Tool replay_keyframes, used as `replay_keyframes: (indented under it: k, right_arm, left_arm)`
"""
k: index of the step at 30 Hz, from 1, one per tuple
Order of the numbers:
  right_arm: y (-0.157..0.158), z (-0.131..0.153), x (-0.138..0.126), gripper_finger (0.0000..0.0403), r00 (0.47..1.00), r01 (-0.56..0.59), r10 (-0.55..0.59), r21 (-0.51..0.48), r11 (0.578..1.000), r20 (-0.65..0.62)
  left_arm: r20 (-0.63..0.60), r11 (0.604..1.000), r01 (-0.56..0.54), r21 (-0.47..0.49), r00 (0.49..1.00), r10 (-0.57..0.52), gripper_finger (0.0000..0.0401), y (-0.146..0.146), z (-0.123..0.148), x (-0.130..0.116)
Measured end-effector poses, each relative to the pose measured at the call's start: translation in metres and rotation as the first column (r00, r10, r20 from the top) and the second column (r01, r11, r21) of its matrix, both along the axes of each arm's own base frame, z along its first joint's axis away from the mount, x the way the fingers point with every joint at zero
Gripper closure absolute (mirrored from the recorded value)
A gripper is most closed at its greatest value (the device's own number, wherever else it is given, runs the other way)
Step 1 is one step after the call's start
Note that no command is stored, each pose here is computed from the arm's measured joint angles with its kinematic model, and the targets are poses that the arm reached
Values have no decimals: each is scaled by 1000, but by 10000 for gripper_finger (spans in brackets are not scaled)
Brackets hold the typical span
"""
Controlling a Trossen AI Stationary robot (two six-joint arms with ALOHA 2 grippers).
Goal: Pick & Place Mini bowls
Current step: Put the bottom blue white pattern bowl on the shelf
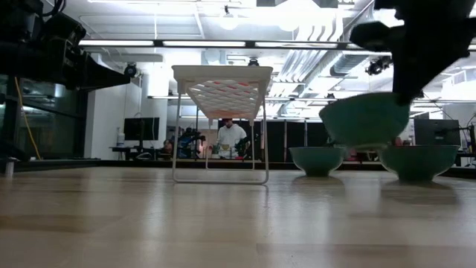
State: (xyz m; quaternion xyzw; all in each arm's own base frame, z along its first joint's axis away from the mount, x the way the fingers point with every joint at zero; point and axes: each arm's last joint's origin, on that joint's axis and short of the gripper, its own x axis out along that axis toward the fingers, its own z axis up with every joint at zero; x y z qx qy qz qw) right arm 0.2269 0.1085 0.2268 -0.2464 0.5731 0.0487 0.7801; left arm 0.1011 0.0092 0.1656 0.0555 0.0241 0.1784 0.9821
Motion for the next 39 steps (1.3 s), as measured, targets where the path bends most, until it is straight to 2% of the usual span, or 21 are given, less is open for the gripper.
replay_keyframes:
  k: [14,30,39]
  right_arm:
    - [-3,35,3,403,1000,-6,11,-154,988,28]
    - [-15,79,20,403,990,-95,114,-202,975,87]
    - [-24,95,45,403,979,-185,199,-220,958,44]
  left_arm:
    - [0,1000,0,0,1000,0,400,0,0,0]
    - [0,1000,-1,0,1000,1,400,0,0,0]
    - [0,1000,0,0,1000,0,400,0,0,0]
